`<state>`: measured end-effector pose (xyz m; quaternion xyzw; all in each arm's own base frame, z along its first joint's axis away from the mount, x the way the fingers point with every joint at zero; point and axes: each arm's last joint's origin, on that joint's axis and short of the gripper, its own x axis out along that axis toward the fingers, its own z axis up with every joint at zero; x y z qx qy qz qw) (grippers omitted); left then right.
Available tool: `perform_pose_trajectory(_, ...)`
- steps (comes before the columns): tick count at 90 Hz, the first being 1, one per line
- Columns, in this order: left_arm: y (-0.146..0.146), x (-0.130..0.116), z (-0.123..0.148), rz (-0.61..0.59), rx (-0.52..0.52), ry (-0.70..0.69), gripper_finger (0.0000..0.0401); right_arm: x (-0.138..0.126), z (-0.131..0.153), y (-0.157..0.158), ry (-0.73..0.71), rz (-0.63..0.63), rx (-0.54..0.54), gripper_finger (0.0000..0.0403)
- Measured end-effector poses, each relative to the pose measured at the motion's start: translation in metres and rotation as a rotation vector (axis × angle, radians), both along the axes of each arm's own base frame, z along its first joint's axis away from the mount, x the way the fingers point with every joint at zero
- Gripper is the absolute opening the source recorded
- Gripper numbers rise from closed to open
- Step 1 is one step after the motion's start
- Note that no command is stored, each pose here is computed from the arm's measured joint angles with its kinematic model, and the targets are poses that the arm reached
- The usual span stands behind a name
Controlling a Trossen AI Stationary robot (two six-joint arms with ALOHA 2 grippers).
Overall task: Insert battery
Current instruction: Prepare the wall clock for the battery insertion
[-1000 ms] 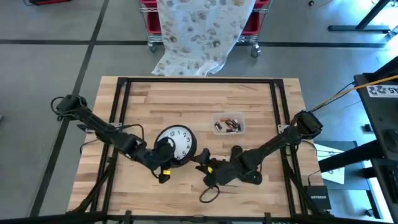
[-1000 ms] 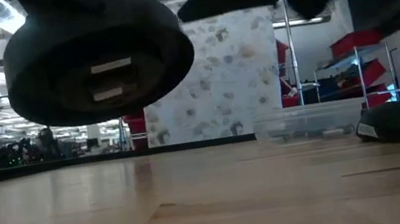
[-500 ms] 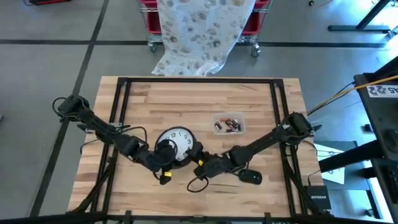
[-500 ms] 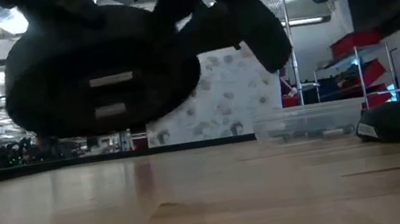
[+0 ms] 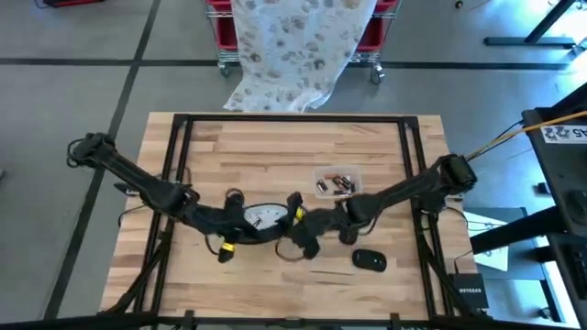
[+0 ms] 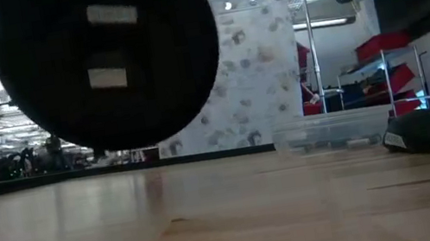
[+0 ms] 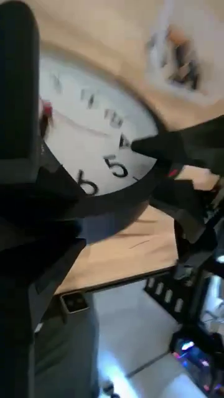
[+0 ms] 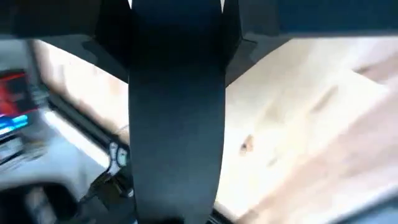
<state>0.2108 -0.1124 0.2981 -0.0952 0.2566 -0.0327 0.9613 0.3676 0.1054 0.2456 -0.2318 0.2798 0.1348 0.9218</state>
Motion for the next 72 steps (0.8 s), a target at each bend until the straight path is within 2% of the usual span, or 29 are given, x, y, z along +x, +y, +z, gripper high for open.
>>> perform_pose_trajectory(18, 0.012, -0.019, 0.02, 0.061, 0.071, -0.101, 0.0081, 0.0, -0.001, -0.042, 0.166, -0.004, 0.352, 0.0148)
perform_pose_trajectory(29, 0.014, -0.023, 0.019, 0.149, 0.141, -0.109, 0.0081, 0.009, -0.007, -0.071, 0.235, -0.03, 0.579, 0.0148)
perform_pose_trajectory(37, 0.014, -0.023, 0.014, 0.169, 0.16, -0.081, 0.0081, 0.014, -0.016, -0.092, 0.289, -0.093, 0.723, 0.0148)
perform_pose_trajectory(46, 0.012, -0.019, 0.001, 0.187, 0.164, -0.044, 0.0081, 0.021, -0.031, -0.116, 0.332, -0.169, 0.831, 0.0148)
perform_pose_trajectory(60, 0.006, -0.012, -0.025, 0.216, 0.147, 0.034, 0.0081, 0.033, -0.061, -0.14, 0.389, -0.216, 0.975, 0.0148)
perform_pose_trajectory(67, 0.005, -0.01, -0.043, 0.247, 0.136, 0.09, 0.0081, 0.038, -0.073, -0.144, 0.404, -0.213, 1.01, 0.0149)
perform_pose_trajectory(72, 0.004, -0.008, -0.056, 0.279, 0.121, 0.124, 0.0081, 0.04, -0.08, -0.146, 0.403, -0.218, 1.006, 0.0167)
